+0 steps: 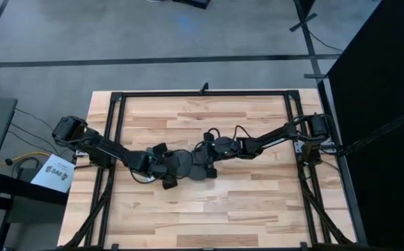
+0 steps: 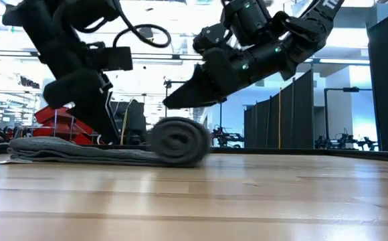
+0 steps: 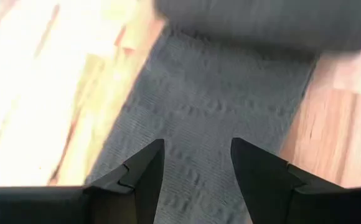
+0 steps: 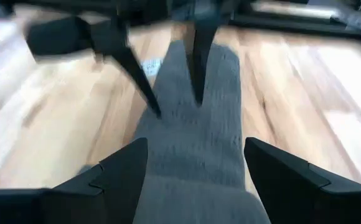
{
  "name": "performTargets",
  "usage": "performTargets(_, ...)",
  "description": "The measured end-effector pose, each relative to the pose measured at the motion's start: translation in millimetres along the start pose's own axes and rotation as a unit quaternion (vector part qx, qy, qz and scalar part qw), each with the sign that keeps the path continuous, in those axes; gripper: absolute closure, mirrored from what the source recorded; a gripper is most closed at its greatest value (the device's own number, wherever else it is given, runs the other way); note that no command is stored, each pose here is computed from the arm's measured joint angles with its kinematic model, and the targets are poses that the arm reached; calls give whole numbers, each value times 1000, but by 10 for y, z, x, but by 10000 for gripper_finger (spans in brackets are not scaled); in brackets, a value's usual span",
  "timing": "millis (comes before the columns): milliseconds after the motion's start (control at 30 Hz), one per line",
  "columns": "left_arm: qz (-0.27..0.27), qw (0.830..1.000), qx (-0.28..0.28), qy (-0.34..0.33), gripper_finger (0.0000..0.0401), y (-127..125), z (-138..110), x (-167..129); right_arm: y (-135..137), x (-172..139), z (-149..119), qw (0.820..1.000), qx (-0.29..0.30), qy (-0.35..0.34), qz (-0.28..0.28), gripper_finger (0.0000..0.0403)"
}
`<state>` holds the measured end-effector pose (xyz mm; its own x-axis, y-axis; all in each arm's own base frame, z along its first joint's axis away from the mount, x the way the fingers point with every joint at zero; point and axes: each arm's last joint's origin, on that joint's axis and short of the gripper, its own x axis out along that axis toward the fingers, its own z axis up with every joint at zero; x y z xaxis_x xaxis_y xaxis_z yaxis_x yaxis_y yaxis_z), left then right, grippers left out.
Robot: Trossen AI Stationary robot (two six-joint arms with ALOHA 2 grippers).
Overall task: Roll towel
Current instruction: Roll the gray towel
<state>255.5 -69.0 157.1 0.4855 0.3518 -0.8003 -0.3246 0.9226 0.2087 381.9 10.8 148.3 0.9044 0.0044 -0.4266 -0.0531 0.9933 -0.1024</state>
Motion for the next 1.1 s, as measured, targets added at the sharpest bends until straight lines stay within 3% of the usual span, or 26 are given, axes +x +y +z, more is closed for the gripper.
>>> performTargets(167, -1, 1000, -6, -14, 228, 12, 27, -40, -10, -69, 16, 999, -21, 34, -7, 145)
performTargets(400, -28, 997, 13, -75, 228, -48, 157, -52, 75, -495, 146, 993, -26, 112, -25, 145)
performTargets(733, -36, 977, 49, -204, 228, -67, 487, 96, 377, -855, -419, 989, 82, 126, -2, 145)
performTargets(1100, -42, 989, 69, -126, 228, -145, 286, 731, 415, -616, -854, 980, 100, 172, -17, 145)
